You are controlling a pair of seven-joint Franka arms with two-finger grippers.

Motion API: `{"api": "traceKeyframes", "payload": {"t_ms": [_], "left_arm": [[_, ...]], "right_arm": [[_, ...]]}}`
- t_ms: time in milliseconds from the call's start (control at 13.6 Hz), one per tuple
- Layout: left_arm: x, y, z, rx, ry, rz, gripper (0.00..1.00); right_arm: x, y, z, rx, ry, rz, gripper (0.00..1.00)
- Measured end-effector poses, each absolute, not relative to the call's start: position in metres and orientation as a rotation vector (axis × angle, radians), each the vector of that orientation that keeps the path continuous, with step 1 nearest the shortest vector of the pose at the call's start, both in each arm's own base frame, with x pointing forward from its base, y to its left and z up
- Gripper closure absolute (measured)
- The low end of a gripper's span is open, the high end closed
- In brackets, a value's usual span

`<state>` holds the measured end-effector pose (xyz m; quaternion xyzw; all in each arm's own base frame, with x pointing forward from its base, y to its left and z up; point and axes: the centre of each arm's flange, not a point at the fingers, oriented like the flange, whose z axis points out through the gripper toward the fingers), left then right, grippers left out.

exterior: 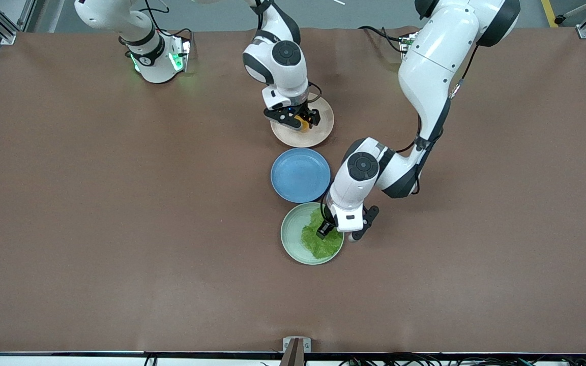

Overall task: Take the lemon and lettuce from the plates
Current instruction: 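Grasp the lettuce with the left gripper while the right gripper grasps the lemon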

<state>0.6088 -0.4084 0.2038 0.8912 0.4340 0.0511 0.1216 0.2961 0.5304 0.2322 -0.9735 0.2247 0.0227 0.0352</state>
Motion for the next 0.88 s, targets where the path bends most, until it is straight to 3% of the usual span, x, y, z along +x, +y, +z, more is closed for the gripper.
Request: {"api": "traceKeyframes", "payload": {"t_ms": [73, 147, 293, 366, 513, 733, 880], "left_arm": [[0.609, -0.408, 0.204, 2.602, 1.267, 0.15, 0.59], [0.609, -0.408, 0.204, 2.601, 1.267, 0.15, 0.59], [0.609, -0.408, 0.204, 2.601, 1.268, 0.15, 0.77], [0.609, -0.408, 0.204, 2.6, 1.267, 0.151, 0.77], [0.61, -0.409, 0.205, 2.597, 1.265, 0.153, 0.96], [0.613, -0.411, 0.212, 2.582, 1.261, 0.165, 0.97], [0.621, -0.415, 0.228, 2.543, 1.262, 0.189, 0.97]], "right_arm": [[0.296, 0.531, 0.231, -2.996, 0.687, 0.065, 0.0], [0.294, 0.531, 0.23, -3.0, 0.683, 0.066, 0.0], [0.291, 0.533, 0.222, -2.997, 0.676, 0.06, 0.0], [0.29, 0.534, 0.216, -2.991, 0.681, 0.054, 0.0], [0.285, 0.537, 0.203, -2.986, 0.691, 0.048, 0.01], [0.278, 0.54, 0.198, -2.993, 0.68, 0.049, 0.12], [0.278, 0.54, 0.198, -2.994, 0.679, 0.048, 0.33]]}}
